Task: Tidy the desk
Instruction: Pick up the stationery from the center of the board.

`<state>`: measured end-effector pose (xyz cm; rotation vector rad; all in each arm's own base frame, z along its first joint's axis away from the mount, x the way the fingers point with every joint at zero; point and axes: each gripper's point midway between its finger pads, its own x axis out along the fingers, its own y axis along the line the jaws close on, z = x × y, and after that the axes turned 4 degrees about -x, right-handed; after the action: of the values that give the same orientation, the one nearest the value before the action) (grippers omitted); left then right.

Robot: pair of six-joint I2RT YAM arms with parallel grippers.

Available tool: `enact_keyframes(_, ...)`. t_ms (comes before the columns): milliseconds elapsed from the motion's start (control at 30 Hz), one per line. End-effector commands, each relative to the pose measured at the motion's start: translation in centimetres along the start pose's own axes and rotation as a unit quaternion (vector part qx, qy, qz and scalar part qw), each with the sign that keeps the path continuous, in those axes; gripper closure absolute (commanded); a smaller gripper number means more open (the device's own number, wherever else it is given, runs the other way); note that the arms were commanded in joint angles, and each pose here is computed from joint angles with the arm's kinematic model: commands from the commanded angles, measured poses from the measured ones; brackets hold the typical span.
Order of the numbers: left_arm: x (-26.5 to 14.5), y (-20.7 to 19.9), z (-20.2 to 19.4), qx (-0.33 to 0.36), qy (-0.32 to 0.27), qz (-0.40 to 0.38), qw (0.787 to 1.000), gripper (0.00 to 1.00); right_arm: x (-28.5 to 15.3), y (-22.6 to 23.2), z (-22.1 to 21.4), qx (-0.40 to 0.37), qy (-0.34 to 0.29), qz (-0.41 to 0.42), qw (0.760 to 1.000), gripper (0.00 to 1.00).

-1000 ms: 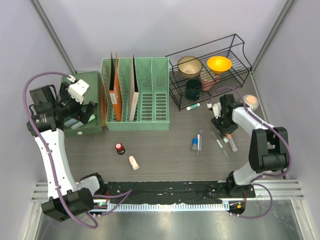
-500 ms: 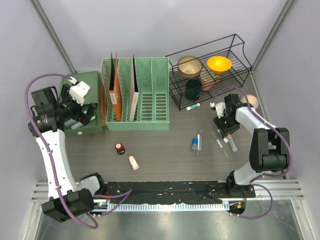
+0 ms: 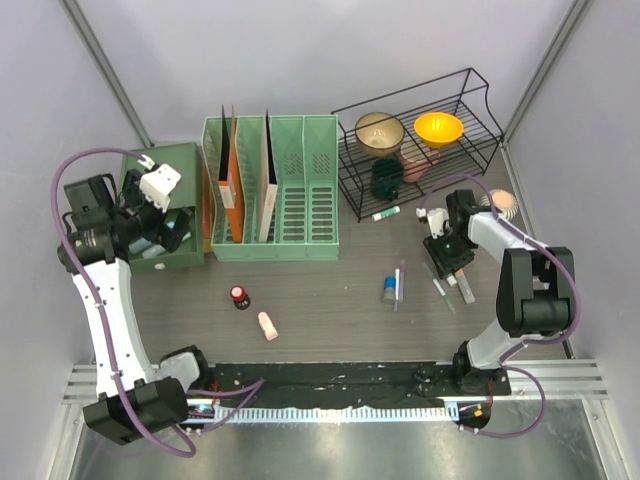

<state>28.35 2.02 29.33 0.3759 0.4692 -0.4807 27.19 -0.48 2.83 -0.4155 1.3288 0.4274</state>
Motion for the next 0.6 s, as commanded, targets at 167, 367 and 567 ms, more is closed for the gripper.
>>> enact_keyframes(167, -0.4, 0.4, 0.7, 0.023, -0.014, 0.013, 1.0, 0.0, 1.0, -0.5, 1.0, -0.002, -0.015, -0.003, 1.0, 0.57)
enact_keyframes(367, -0.4, 0.3, 0.6, 0.022, -0.014, 0.01, 1.0, 0.0, 1.7, -0.7, 1.1, -0.001, -0.01, -0.003, 1.0, 0.59)
enact_keyframes(567, -0.2, 0.2, 0.5, 0.022, -0.014, 0.008, 1.0, 0.0, 2.2, -0.5, 0.9, -0.002, -0.004, 0.004, 1.0, 0.67)
